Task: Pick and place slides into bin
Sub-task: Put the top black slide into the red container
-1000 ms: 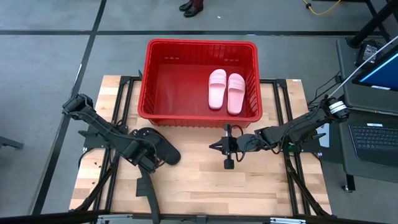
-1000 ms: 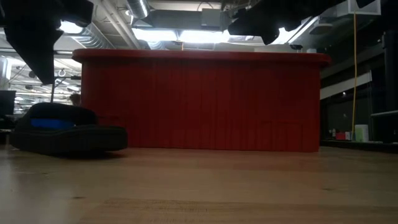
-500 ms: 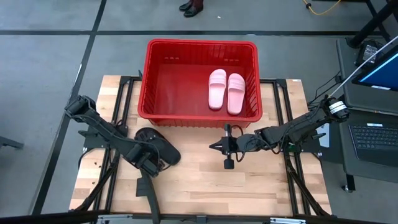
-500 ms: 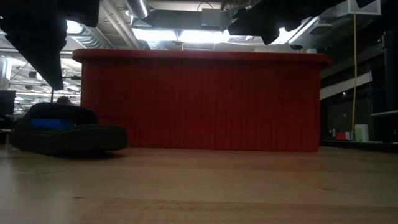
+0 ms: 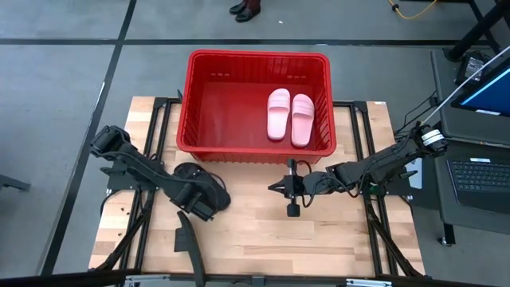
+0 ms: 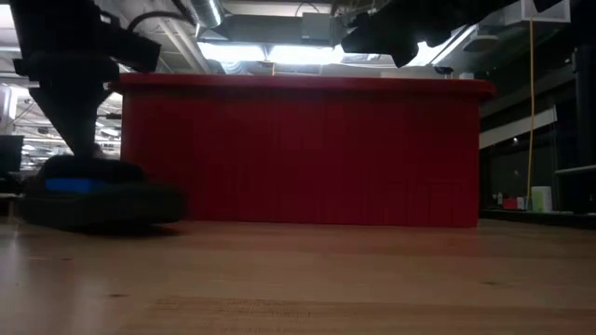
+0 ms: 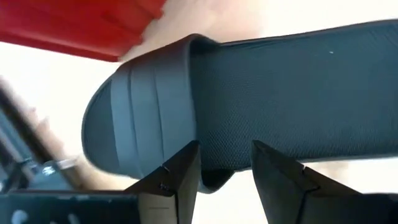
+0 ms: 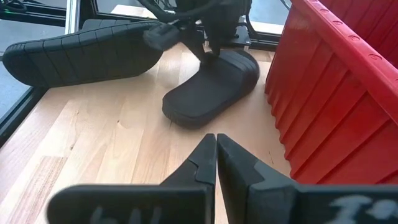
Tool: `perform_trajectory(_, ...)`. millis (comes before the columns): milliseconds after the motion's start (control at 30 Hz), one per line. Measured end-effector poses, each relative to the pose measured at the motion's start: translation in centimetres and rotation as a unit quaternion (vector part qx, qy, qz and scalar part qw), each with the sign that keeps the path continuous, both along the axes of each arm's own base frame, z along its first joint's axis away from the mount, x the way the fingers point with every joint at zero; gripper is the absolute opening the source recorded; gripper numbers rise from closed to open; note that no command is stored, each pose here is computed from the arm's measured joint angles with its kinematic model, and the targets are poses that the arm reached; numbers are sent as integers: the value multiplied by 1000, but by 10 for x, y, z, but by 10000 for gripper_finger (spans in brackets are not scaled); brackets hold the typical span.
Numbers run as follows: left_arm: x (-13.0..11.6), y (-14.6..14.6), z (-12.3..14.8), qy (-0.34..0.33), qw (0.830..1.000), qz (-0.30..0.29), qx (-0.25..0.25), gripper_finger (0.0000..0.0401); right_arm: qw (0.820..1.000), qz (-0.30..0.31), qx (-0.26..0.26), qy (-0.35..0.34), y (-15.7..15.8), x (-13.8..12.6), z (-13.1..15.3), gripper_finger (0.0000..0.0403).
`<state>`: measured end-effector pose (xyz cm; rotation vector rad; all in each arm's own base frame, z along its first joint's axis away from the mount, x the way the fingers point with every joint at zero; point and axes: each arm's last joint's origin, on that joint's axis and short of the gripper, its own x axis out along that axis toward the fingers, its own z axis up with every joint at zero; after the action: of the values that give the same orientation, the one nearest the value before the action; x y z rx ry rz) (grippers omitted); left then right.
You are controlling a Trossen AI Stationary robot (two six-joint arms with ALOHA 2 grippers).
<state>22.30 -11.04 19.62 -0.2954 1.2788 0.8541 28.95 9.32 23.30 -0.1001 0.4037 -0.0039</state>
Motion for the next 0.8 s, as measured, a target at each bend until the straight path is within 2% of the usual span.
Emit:
perform_trajectory(167,4,2,-2,18,1000,6,-6,139,1000,0,0,0,0,0,0,17)
perform_trajectory(333,10,-3,10,4,1000,-13,-11,139,1000,0,-1,0,0,0,0,16)
perform_trajectory(500,12,-3,18,-3,1000,-27,9,139,1000,0,-2,1,0,0,0,16)
perform_trajectory(800,7,0,7,53,998,2,45,139,1000,0,-3,3,0,0,0,16)
